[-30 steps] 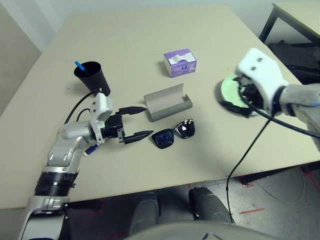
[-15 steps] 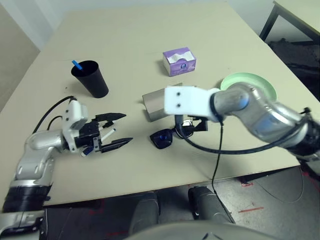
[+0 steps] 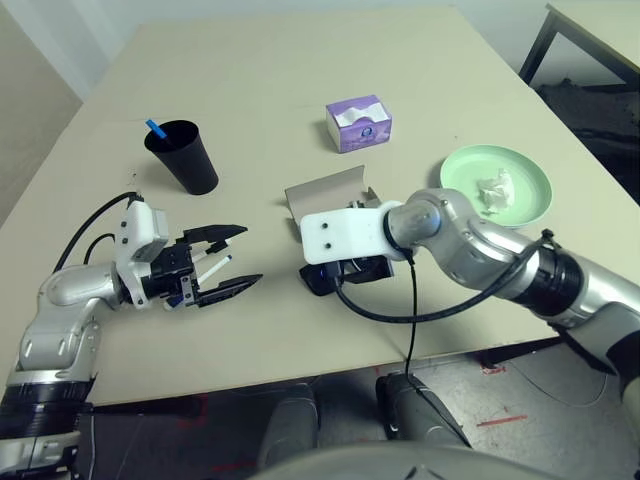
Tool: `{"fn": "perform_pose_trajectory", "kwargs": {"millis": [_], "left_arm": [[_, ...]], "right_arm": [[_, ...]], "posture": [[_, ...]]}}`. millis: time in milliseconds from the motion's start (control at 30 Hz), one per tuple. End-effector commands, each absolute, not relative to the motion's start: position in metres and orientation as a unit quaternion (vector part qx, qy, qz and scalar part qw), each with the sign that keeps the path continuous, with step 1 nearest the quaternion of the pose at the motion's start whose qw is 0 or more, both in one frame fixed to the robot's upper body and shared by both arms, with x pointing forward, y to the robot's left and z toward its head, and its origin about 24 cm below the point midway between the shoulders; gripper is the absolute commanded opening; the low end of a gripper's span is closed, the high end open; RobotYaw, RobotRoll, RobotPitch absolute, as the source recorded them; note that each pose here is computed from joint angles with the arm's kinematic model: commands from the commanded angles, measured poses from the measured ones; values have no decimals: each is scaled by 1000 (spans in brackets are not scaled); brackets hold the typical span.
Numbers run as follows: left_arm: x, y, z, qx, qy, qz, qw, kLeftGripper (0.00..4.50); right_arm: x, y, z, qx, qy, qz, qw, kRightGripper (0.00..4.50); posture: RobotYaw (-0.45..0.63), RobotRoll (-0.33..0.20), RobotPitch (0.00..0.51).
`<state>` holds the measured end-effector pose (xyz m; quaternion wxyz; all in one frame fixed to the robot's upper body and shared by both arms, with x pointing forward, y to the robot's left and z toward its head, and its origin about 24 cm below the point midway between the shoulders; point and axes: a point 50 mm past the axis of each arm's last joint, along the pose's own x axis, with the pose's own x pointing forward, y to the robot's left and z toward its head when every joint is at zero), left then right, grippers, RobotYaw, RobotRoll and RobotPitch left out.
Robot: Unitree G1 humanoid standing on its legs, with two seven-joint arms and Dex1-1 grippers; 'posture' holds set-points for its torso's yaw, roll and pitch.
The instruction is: Organize and tidy the items on the table.
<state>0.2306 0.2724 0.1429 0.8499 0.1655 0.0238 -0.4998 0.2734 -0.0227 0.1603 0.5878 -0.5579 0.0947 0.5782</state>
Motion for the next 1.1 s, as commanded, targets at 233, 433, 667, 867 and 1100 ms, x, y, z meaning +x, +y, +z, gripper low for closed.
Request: {"fn": "perform_pose_trajectory", "kwargs": {"millis": [233, 433, 667, 867, 1100], "left_arm": [[229, 270, 142, 163, 24, -501, 849, 4500], [228, 271, 141, 162, 26, -501, 849, 4500], [226, 274, 140, 161, 30, -501, 850, 4500], [225, 274, 138, 159, 30, -501, 850, 4500], [225, 273, 140, 159, 16, -496, 853, 4500]], "right_arm": [[275, -26, 146, -577, 105, 581, 565, 4467], [273, -20, 147, -568, 99, 587, 568, 4467], [270, -19, 143, -572, 103, 593, 557, 4061], [271, -20, 143, -575, 105, 592, 555, 1925], [272, -23, 143, -576, 110, 590, 555, 143]], "posture": [[-15, 0, 133], [-14, 0, 133], [-9, 0, 132], [-5, 0, 132], [1, 0, 127]]}}
